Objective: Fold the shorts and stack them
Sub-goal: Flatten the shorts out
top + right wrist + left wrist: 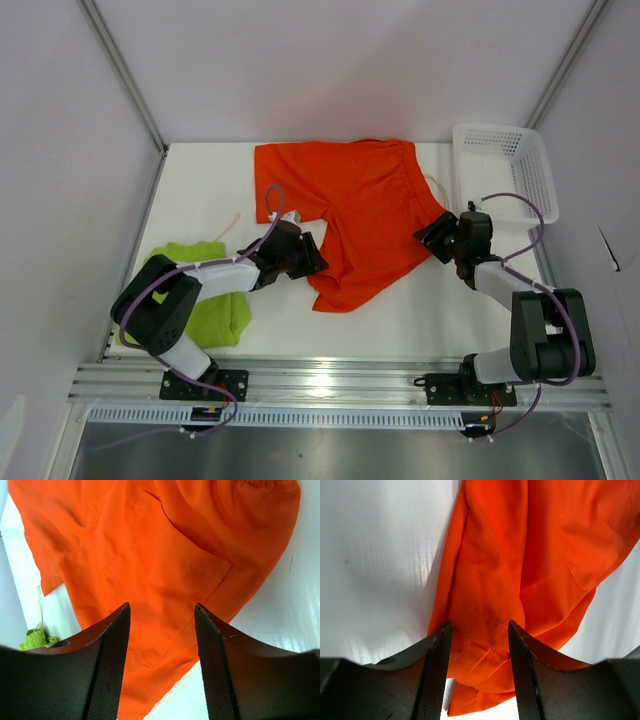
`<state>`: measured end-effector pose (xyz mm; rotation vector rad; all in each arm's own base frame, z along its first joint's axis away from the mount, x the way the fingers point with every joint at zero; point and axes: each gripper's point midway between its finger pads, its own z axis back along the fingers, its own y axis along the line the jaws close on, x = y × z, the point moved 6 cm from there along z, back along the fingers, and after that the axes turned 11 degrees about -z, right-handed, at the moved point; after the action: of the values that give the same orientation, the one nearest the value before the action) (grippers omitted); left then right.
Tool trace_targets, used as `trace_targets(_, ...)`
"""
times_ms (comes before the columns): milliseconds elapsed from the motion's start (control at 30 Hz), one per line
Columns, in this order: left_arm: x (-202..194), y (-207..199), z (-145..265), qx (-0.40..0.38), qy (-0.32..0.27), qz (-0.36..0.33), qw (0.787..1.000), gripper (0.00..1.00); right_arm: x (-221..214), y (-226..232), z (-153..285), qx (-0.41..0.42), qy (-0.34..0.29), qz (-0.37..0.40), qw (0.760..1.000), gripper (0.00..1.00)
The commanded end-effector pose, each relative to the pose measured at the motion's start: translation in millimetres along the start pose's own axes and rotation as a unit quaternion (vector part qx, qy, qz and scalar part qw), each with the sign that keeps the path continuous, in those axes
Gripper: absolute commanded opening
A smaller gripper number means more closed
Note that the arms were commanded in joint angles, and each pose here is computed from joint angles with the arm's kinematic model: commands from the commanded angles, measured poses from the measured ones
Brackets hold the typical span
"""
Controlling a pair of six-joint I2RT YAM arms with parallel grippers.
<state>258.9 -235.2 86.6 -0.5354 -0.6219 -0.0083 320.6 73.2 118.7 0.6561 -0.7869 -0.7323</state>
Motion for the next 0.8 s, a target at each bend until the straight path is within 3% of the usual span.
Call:
trace_targets(0,22,-20,-2,-0.032,-0.027,-0.001,0.999,0.51,1,1,-12,0.015,-0.021,0.004,1.000,0.55)
trace_targets(133,16,-16,-6,-0.023,-0.012,-0.001,1.000,0.54,-6,-3,-23,0.010,0.000,0.003,1.000,0.54)
trace_targets(300,15,-12,-6,-0.007,-0.009,-0.002,1.000,0.64,-12,-3,-28,0.009,0.010,0.006,1.000,0.54)
trace_targets(467,16,-10,-3,0.002,-0.012,-0.009,1.000,0.66,-14,-3,-30,0.009,0.015,0.011,1.000,0.53)
trace_targets(567,15,-10,-5,-0.001,-0.008,-0.013,1.000,0.55,-14,-2,-31,0.008,0.016,0.012,1.000,0.53)
trace_targets(667,13,-11,-7,-0.010,-0.005,-0.014,1.000,0.31,-14,-2,-32,0.007,0.017,0.013,1.000,0.53)
trace_targets(767,9,-9,-8,-0.010,0.001,-0.009,1.000,0.22,-14,-2,-32,0.006,0.017,0.014,1.000,0.53)
